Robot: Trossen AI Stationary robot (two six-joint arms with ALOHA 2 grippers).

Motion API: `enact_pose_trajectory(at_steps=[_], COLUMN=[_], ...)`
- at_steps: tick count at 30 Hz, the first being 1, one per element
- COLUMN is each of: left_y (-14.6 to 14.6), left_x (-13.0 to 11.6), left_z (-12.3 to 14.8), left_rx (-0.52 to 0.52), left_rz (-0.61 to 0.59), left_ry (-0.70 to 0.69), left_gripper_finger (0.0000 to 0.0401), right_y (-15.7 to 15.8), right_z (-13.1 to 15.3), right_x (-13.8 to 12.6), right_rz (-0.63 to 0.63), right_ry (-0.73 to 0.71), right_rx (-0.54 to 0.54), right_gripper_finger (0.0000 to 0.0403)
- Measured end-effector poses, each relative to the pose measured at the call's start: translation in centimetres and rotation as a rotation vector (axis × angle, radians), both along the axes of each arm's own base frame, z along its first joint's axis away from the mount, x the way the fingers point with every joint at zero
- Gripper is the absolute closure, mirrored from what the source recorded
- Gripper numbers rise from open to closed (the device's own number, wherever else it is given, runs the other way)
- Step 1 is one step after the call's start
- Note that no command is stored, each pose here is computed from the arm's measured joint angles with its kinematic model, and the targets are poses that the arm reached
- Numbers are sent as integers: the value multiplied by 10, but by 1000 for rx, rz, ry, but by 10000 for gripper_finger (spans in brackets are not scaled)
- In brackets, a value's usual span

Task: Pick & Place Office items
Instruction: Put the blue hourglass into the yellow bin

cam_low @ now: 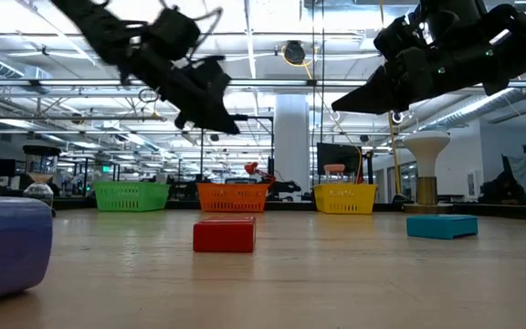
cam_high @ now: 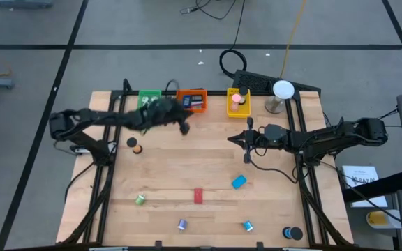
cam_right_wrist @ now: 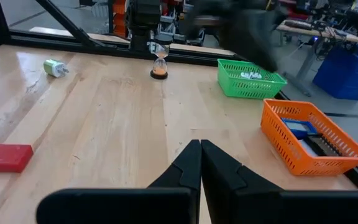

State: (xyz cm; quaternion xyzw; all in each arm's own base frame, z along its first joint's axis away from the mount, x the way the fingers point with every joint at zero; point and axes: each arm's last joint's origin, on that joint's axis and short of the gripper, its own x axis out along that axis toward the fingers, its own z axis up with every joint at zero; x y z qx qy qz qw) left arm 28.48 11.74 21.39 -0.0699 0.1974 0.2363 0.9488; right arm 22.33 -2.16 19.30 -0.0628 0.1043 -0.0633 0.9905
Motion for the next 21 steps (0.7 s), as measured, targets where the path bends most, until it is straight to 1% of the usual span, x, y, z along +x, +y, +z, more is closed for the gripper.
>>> enact_pose_trajectory(at_steps=[2, 5, 7, 9, 13, 16, 18, 21], left_y=[-15, -31, -39, -45, -57, -67, -74, -83], left_x=[-8, -18, -23, -27, -34, -37, -39, -39], left_z=[-12, -26, -37, -46, -57, -59, -59, -58], left_rx=[33, 45, 29, 20, 43, 77, 95, 120], left_rz=[-70, -113, -132, -151, -200, -244, -271, -312], left_ry=[-74, -132, -110, -80, -70, -117, -149, -174], left_gripper_finger=[392, 376, 364, 356, 353, 352, 352, 352], right_y=[0, 0, 0, 0, 0, 0, 2, 9], right_z=[1, 3, 3, 3, 1, 0, 4, 19], right_x=[0, 0, 1, 1, 0, 0, 1, 2], right_rz=[6, 18, 17, 9, -15, -14, 46, 209], right_ry=[-4, -14, -19, -27, -22, -11, -57, -206], right_rx=[-33, -95, -94, -50, 79, 103, 161, 242], right_gripper_finger=[399, 399, 399, 399, 399, 399, 399, 399])
